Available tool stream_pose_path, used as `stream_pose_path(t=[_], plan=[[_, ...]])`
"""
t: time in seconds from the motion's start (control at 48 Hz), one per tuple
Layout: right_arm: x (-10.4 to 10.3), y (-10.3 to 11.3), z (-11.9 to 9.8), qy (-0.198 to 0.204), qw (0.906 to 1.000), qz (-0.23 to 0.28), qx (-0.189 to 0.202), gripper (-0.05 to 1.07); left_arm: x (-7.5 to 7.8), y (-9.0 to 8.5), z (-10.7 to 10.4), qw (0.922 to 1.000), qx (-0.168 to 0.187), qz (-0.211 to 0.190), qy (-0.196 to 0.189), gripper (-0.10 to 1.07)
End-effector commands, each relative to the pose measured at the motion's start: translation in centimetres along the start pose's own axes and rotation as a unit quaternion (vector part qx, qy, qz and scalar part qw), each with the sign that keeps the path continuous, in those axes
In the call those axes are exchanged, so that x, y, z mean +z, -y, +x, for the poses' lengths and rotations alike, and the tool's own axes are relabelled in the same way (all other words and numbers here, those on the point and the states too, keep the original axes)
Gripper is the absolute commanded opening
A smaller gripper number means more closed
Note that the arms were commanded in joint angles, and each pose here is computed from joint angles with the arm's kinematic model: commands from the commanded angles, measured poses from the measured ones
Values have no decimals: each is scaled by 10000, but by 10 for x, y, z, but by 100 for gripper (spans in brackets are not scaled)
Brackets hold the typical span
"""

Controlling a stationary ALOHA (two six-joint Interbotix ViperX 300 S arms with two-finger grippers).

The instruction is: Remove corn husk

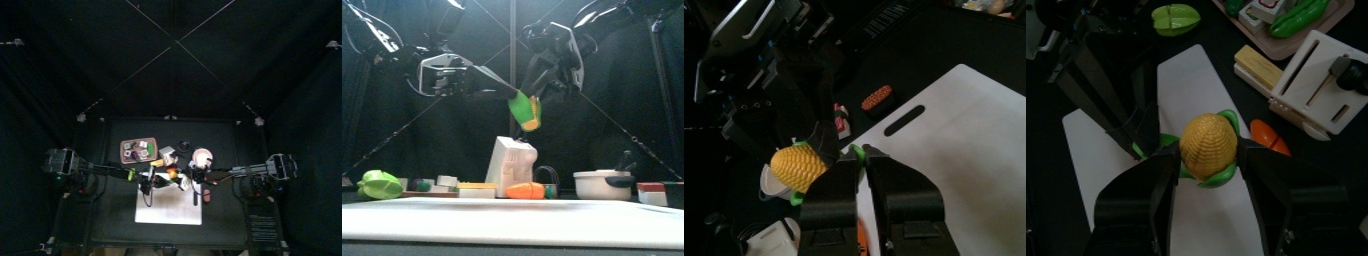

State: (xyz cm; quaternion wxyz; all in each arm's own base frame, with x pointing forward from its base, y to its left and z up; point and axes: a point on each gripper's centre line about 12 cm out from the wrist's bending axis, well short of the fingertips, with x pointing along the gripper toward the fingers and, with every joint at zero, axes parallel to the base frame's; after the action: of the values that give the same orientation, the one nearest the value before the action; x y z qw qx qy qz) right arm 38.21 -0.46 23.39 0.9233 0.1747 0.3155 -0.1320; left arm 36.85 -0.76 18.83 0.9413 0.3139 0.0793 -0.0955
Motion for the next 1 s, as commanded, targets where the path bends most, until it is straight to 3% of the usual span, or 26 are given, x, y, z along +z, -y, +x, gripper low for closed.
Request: stream_pose_path(t=[0.0, 0.979], plan=[[12, -6, -11, 213, 9997, 41, 140, 57, 8, -8, 2, 9999, 116, 19, 121, 36], [10, -3, -17, 221, 9997, 45, 131, 56, 6, 2, -8, 9999, -32, 106, 103, 36]])
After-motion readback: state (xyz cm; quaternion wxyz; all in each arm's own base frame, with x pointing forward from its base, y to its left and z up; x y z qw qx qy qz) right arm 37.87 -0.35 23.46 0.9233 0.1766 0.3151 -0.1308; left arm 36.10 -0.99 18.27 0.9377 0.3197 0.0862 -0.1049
